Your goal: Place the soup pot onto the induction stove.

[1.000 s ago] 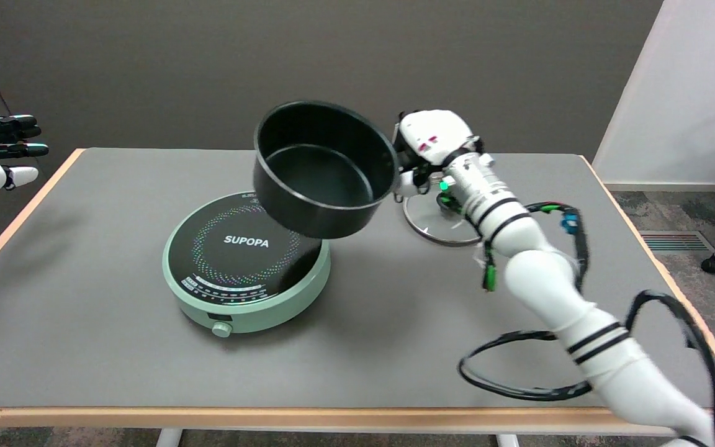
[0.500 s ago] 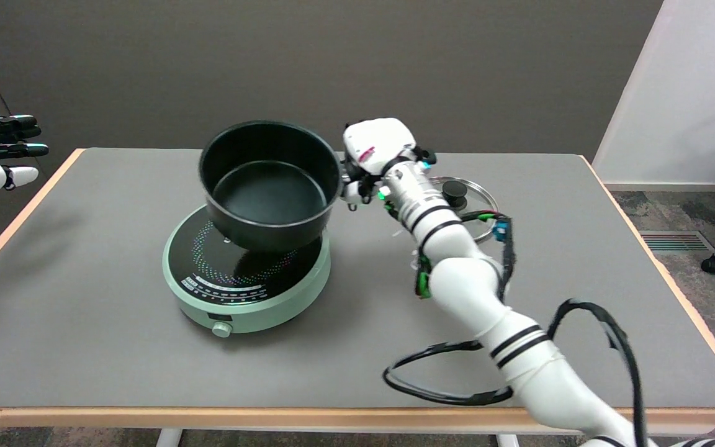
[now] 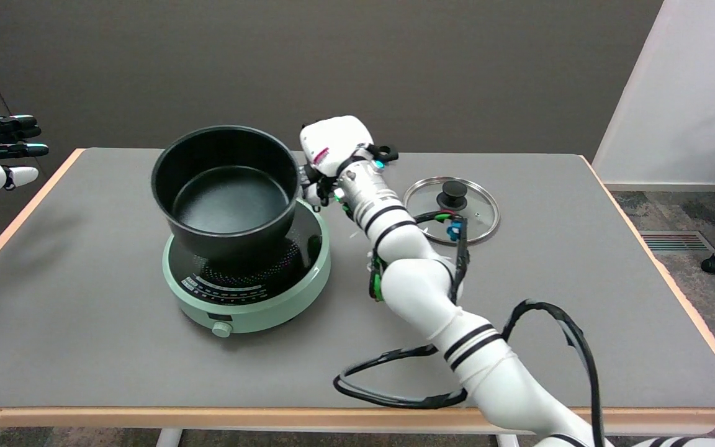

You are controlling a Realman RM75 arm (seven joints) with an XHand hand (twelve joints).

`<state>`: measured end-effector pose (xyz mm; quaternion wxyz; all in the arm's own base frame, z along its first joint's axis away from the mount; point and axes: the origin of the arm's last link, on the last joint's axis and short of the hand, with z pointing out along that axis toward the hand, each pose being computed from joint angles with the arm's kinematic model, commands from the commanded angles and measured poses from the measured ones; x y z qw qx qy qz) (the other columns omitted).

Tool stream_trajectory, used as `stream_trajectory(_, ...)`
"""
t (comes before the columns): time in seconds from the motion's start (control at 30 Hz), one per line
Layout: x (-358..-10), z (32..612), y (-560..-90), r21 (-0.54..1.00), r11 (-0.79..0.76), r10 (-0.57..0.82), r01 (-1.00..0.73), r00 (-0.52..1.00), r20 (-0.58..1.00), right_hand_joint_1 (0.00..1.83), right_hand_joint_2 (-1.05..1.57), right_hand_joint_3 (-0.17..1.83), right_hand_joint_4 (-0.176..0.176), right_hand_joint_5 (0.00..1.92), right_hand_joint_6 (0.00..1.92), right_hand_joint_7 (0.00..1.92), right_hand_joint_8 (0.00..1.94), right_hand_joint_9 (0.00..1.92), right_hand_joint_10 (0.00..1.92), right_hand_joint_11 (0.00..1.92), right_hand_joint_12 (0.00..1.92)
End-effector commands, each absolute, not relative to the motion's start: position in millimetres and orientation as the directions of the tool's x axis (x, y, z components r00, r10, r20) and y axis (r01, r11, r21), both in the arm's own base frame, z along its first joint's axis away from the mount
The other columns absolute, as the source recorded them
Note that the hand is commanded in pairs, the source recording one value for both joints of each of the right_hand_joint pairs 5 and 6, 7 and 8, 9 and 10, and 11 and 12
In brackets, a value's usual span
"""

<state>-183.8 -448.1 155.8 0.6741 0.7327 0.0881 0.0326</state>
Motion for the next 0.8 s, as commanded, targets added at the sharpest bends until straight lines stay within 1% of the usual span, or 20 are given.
stream_trajectory(0.03, -192.9, 113.7, -469.9, 0.984, -0.159, 0.054, 0.083, 0.996, -0.075, 0.93, 1.33, 0.71, -0.066, 1.89, 1.89, 1.89, 1.89, 1.89, 1.89, 1.89, 1.89)
stream_trajectory(0.53, -200.0, 122.1, -469.5, 0.988, -0.118, 0.06, 0.098, 0.994, -0.092, 0.94, 1.32, 0.72, -0.073, 1.86, 1.86, 1.86, 1.86, 1.86, 1.86, 1.86, 1.86)
stream_trajectory(0.63, -201.9, 121.0, -469.2, 0.988, -0.122, 0.042, 0.092, 0.995, -0.087, 0.95, 1.32, 0.72, -0.073, 1.86, 1.86, 1.86, 1.86, 1.86, 1.86, 1.86, 1.86)
stream_trajectory(0.8, -203.6, 121.6, -467.2, 0.982, -0.146, -0.019, 0.118, 0.992, -0.122, 0.95, 1.32, 0.73, -0.073, 1.86, 1.86, 1.86, 1.86, 1.86, 1.86, 1.86, 1.86)
